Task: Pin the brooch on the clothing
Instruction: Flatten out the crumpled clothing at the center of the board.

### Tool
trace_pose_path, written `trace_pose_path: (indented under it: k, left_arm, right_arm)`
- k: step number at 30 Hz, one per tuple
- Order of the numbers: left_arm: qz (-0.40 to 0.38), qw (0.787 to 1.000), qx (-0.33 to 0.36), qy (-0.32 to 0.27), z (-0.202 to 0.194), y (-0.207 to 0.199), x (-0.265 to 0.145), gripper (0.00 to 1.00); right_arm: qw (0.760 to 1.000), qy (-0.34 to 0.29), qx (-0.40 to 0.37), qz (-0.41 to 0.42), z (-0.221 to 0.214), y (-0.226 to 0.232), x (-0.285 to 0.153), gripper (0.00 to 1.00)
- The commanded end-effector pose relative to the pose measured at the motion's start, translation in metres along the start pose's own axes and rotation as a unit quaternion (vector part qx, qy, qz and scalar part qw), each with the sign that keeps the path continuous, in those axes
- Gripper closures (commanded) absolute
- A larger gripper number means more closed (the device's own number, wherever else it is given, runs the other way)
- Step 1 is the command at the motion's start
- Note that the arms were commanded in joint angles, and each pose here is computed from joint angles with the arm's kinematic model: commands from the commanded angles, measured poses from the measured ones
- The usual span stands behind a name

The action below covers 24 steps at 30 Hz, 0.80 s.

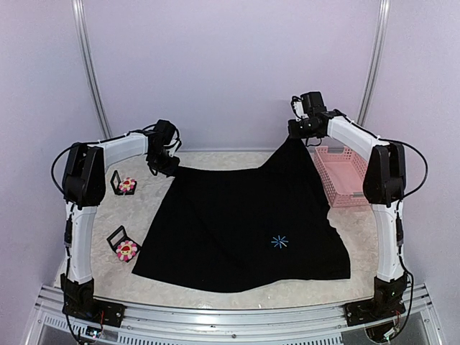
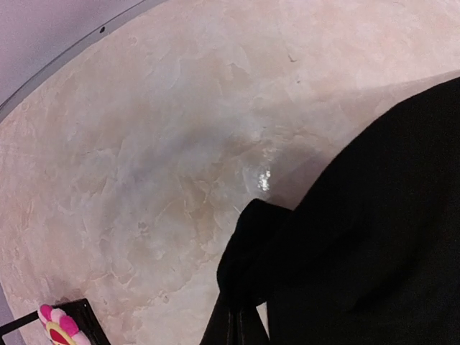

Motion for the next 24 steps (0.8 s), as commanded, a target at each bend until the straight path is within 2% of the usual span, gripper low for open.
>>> trace_pose_path:
  k: [1,8,11,12,13,14,15,16,17,21,24]
  left_arm:
    - [0.024,0.999,-0.033,-0.033,0.018,0.023,0.007,1.00]
    - [0.050,0.997,-0.054,-0.029,0.017,0.046,0.033,1.00]
    - [0.068,0.995,-0.061,-0.044,0.022,0.055,0.036,1.00]
    - [0.075,0.994,-0.065,-0.050,0.025,0.059,0.036,0.92]
    - [0.082,0.992,-0.069,-0.058,0.030,0.063,0.034,0.77]
    - [0.091,0.991,-0.072,-0.065,0.034,0.067,0.033,0.55]
    - [0.102,0.989,-0.074,-0.072,0.040,0.070,0.030,0.34]
    - [0.113,0.988,-0.075,-0.079,0.045,0.073,0.027,0.11]
    - [0.118,0.986,-0.073,-0.089,0.051,0.074,0.020,0.02]
    - [0.110,0.983,-0.063,-0.136,0.072,0.068,-0.022,0.01]
    - [0.082,0.984,-0.039,-0.152,0.068,0.040,-0.056,0.01]
  right_arm:
    - [0.997,-0.064,0.041,-0.015,0.025,-0.018,0.010,1.00]
    - [0.993,-0.099,0.066,0.014,0.023,-0.022,0.040,1.00]
    - [0.992,-0.106,0.074,0.013,0.024,-0.025,0.053,1.00]
    - [0.991,-0.108,0.079,0.015,0.025,-0.027,0.056,1.00]
    - [0.990,-0.108,0.084,0.018,0.025,-0.029,0.059,0.88]
    - [0.990,-0.107,0.090,0.019,0.025,-0.031,0.061,0.61]
    - [0.990,-0.106,0.094,0.020,0.026,-0.033,0.061,0.40]
    - [0.990,-0.104,0.094,0.027,0.027,-0.030,0.060,0.10]
    - [0.990,-0.100,0.093,0.037,0.029,-0.028,0.056,0.02]
    - [0.991,-0.098,0.068,0.061,0.048,-0.014,0.021,0.00]
    - [0.998,-0.046,0.029,0.041,0.042,-0.002,-0.013,0.00]
Point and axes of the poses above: each gripper's point midway between its finger pads, its own x axis out along the fingers, its own y axis along the line the jaws close on, z = x × y, the point moved 7 cm from there along -x, back along the fingers
